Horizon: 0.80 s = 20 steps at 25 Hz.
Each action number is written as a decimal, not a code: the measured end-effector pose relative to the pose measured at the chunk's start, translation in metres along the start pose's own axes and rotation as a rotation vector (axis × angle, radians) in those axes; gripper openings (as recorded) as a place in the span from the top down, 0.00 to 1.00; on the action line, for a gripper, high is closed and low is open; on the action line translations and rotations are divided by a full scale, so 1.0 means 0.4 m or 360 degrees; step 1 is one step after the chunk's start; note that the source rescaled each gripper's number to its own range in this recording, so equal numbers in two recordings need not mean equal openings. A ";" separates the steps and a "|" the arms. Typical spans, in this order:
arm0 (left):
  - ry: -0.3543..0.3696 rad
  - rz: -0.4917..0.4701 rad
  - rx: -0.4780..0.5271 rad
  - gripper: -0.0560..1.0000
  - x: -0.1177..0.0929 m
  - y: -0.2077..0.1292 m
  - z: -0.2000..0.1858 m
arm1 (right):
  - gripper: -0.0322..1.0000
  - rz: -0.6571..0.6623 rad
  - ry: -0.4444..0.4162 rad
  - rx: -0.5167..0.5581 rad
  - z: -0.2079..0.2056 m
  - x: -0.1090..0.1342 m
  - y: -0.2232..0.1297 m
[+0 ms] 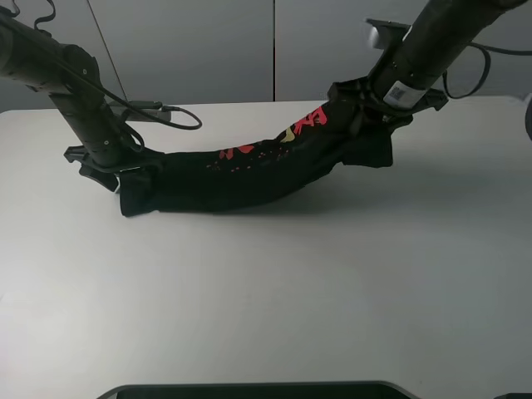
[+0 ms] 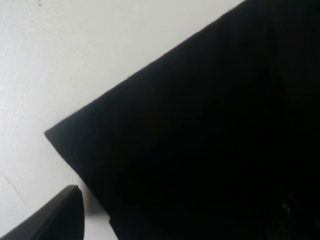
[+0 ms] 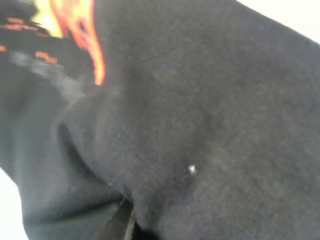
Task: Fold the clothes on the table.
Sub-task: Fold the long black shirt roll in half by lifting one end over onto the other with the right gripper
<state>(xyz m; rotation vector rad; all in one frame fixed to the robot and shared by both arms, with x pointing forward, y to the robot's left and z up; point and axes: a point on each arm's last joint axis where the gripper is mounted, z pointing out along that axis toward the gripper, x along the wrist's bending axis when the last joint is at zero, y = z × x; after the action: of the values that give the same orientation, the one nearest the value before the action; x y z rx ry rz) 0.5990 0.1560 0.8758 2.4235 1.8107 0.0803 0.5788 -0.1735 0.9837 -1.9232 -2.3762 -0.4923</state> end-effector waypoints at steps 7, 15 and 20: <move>0.0000 0.0024 0.0000 0.05 0.000 0.000 0.000 | 0.71 -0.0011 0.0414 -0.0117 -0.039 0.068 0.048; 0.0000 0.0036 0.0000 0.05 0.000 0.000 0.000 | 0.71 0.0006 0.0776 -0.0110 0.057 0.147 0.064; 0.0000 0.0036 0.0002 0.05 0.000 0.000 0.001 | 0.71 -0.0030 0.0845 -0.0090 0.146 0.238 0.047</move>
<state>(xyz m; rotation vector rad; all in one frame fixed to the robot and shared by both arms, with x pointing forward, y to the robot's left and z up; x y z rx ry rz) 0.5990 0.1560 0.8752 2.4455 1.7842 0.0811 0.5846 -0.0641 0.9545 -1.5363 -2.0511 -0.9422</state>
